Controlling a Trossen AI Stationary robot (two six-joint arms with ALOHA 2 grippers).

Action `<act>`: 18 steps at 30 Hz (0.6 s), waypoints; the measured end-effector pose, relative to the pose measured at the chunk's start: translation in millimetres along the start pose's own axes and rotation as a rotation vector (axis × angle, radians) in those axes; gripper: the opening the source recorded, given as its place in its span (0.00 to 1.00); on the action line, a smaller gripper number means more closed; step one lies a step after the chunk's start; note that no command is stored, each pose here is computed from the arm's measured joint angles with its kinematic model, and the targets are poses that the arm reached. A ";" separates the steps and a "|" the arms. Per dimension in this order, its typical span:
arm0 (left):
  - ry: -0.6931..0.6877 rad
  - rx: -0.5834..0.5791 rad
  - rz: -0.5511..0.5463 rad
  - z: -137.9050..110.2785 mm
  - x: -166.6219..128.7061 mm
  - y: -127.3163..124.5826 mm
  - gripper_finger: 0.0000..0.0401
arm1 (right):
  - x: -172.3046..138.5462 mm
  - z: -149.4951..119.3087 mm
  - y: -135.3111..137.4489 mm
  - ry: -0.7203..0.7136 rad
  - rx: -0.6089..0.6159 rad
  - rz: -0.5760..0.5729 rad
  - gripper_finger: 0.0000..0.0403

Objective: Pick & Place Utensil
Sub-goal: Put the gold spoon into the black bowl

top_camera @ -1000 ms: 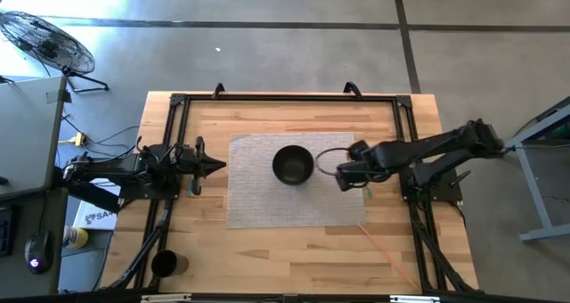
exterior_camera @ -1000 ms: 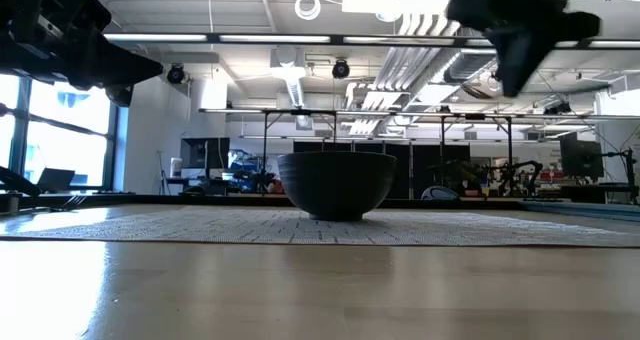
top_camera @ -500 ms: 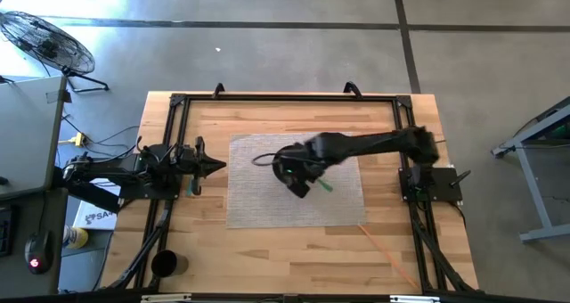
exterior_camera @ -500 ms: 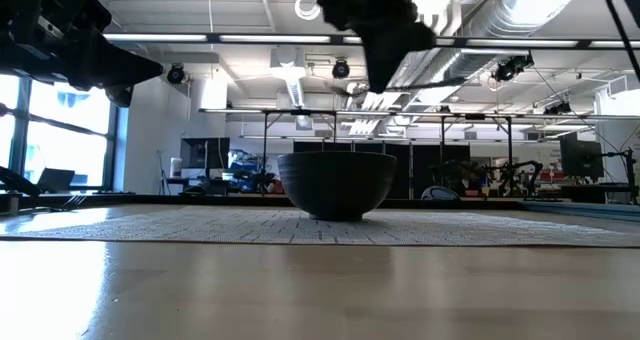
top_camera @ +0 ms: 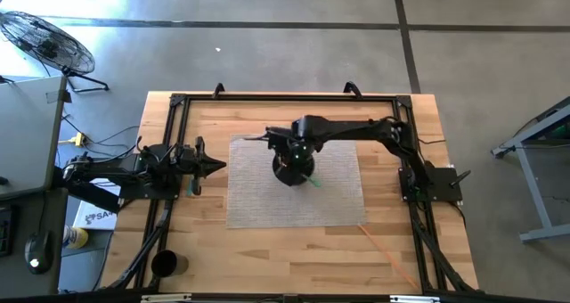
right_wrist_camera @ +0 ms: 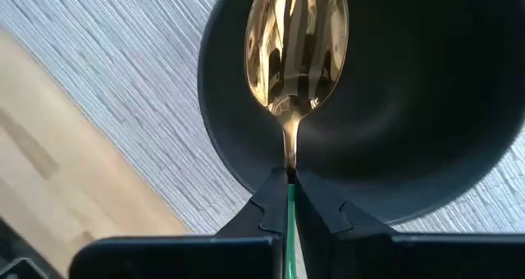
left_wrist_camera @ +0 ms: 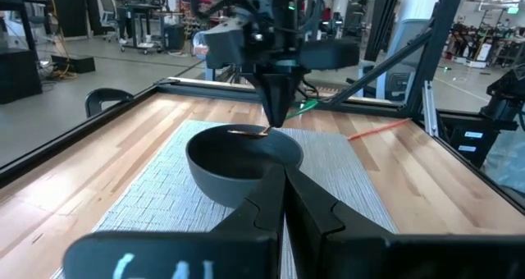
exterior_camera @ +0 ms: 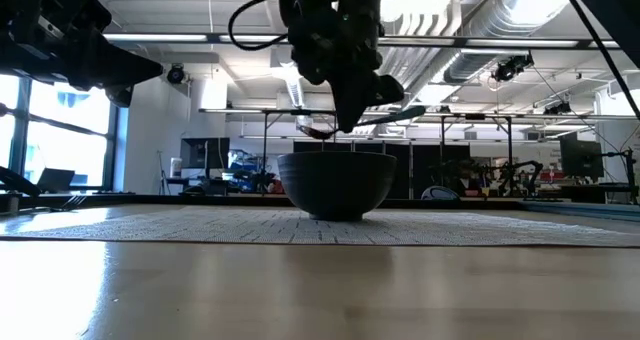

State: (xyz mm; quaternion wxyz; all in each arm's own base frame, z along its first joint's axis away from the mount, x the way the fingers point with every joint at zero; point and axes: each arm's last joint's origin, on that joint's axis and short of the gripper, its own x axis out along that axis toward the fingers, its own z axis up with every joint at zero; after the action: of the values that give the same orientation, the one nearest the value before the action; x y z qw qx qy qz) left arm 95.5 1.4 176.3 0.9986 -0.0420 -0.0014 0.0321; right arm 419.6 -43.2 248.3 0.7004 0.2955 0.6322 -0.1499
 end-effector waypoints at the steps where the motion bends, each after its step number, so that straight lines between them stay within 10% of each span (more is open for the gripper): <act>1: 0.000 0.000 0.000 0.0 0.0 0.0 0.02 | -0.8 2.1 -3.8 0.000 0.014 0.000 0.01; 18: 0.002 0.000 0.003 -0.3 0.0 0.1 0.02 | 31.9 20.9 -21.7 0.053 0.091 -0.039 0.01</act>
State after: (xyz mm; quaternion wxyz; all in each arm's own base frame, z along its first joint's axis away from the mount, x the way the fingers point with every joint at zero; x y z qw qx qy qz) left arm 95.5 1.5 176.0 0.9986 -0.0418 -0.0002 0.0334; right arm 428.5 -67.6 212.9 0.6662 0.3184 0.6488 -0.1841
